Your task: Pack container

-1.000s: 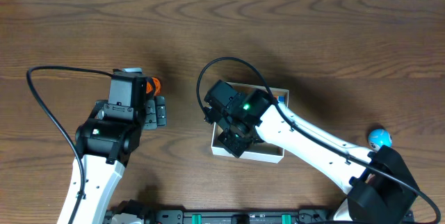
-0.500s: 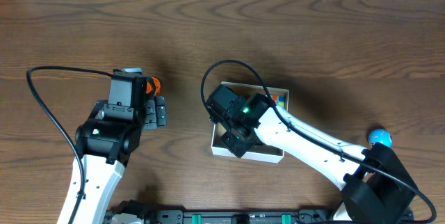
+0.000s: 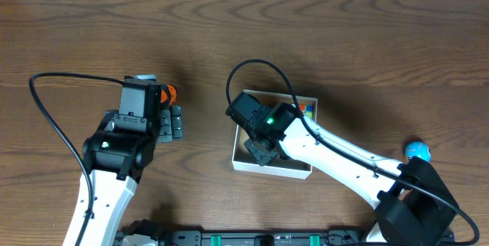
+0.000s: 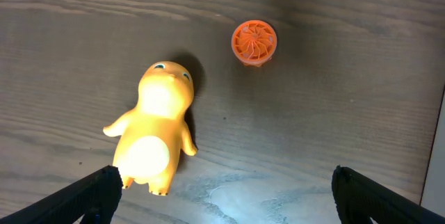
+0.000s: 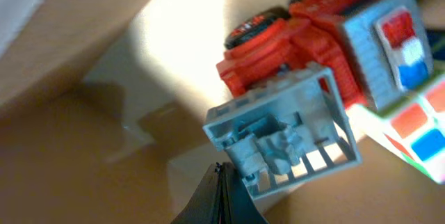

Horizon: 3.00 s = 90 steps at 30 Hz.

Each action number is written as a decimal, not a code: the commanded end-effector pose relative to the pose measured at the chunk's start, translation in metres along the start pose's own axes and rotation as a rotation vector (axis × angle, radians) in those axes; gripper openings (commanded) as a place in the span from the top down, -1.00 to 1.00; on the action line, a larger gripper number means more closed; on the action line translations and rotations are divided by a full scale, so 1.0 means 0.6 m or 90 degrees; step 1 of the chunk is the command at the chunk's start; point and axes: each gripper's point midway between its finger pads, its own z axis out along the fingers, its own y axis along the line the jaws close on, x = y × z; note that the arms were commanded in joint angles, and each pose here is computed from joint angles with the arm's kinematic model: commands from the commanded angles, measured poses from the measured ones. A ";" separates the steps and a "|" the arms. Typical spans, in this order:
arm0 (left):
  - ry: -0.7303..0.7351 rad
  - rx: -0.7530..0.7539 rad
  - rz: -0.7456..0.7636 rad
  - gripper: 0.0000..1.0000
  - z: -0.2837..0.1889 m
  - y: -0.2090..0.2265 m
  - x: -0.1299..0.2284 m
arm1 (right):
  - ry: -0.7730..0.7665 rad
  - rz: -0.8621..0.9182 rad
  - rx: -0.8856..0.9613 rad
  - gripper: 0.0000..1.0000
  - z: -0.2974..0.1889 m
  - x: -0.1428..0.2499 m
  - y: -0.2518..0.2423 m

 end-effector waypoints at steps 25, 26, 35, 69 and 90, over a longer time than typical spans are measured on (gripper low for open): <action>-0.002 -0.002 -0.011 -0.96 -0.002 0.003 0.000 | 0.045 0.005 0.011 0.97 0.008 0.026 -0.011; -0.002 -0.002 -0.011 -0.96 -0.002 0.003 0.000 | 0.041 0.019 0.020 0.97 0.008 0.024 -0.015; -0.002 -0.002 -0.011 -0.96 -0.002 0.003 0.000 | 0.003 0.121 0.093 0.97 0.006 0.008 -0.047; -0.002 -0.002 -0.011 -0.96 -0.002 0.003 0.000 | -0.089 0.084 0.007 0.95 -0.087 -0.044 -0.024; -0.002 -0.002 -0.011 -0.97 -0.002 0.003 0.000 | -0.200 0.842 0.144 -0.99 -0.280 0.206 -0.512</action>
